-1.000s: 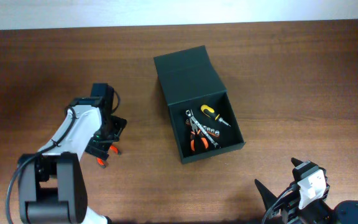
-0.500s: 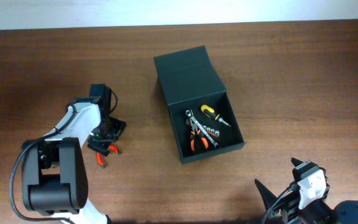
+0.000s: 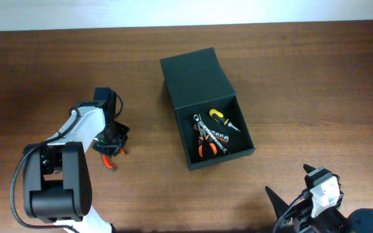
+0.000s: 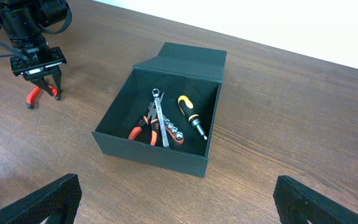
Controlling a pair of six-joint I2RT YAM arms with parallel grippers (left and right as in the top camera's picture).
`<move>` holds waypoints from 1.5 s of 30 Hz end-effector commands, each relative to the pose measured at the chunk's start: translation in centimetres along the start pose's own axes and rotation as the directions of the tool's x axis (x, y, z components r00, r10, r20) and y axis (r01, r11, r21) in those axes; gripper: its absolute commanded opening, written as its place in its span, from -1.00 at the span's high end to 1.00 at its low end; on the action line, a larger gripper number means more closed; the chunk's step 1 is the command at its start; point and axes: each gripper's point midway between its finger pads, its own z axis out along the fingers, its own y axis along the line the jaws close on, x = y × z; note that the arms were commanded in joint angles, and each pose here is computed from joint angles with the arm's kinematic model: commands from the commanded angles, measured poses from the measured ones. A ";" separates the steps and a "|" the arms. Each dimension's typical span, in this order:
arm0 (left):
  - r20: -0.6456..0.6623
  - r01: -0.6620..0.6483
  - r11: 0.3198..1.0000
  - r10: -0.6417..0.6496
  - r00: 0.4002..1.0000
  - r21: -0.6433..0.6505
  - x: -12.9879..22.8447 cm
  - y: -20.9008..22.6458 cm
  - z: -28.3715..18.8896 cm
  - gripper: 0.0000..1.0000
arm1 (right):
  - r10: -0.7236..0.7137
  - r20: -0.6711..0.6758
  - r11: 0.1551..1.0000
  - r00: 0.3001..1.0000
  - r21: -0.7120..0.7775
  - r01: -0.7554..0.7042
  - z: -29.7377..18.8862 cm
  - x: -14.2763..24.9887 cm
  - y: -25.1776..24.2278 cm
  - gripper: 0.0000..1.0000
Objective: Pack container
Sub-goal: 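Lower the left gripper onto the red cutting pliers and grasp them, then carry the red pliers into the box and release them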
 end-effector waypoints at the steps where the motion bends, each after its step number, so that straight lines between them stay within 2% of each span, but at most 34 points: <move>1: -0.018 -0.001 0.999 0.001 1.000 -0.033 0.2 0.6 1.0 0.85 | 0.014 0.009 1.000 1.000 0.020 -0.014 -0.1 -0.1 -0.3 -0.97; 3: -0.018 -0.001 0.999 0.001 1.000 -0.033 0.2 0.6 1.0 0.96 | 0.014 0.009 1.000 1.000 0.020 -0.014 -0.1 -0.1 -0.3 -0.97; 13: -0.009 -0.001 1.000 0.001 1.000 0.024 0.1 -0.2 -0.2 0.96 | 0.014 0.009 1.000 1.000 0.020 -0.014 -0.1 -0.1 -0.3 -0.98; 19: 0.082 -0.030 0.983 0.015 0.997 0.183 -0.3 -2.2 -4.9 0.96 | 0.014 0.009 1.000 1.000 0.020 -0.014 -0.1 -0.1 -0.3 -0.98; 24: 0.169 -0.129 0.936 0.076 0.983 0.328 1.2 -5.4 -10.5 0.96 | 0.014 0.009 1.000 1.000 0.020 -0.014 -0.1 -0.1 -0.3 -0.98; 29: 0.245 -0.288 0.851 0.195 0.950 0.439 5.3 -10.1 -15.9 0.96 | 0.014 0.009 1.000 1.000 0.020 -0.014 -0.1 -0.1 -0.3 -0.97; 36: 0.320 -0.479 0.691 0.358 0.877 0.542 13.6 -15.0 -21.9 0.97 | 0.014 0.009 1.000 1.000 0.020 -0.014 -0.1 -0.1 -0.3 -0.98; 41: 0.319 -0.559 0.612 0.464 0.826 0.559 19.2 -17.3 -22.7 0.96 | 0.014 0.009 1.000 1.000 0.020 -0.014 -0.1 -0.1 -0.3 -0.98; 45: 0.274 -0.596 0.576 0.551 0.789 0.559 23.1 -18.8 -21.3 0.96 | 0.014 0.009 1.000 1.000 0.020 -0.014 -0.1 -0.1 -0.3 -0.98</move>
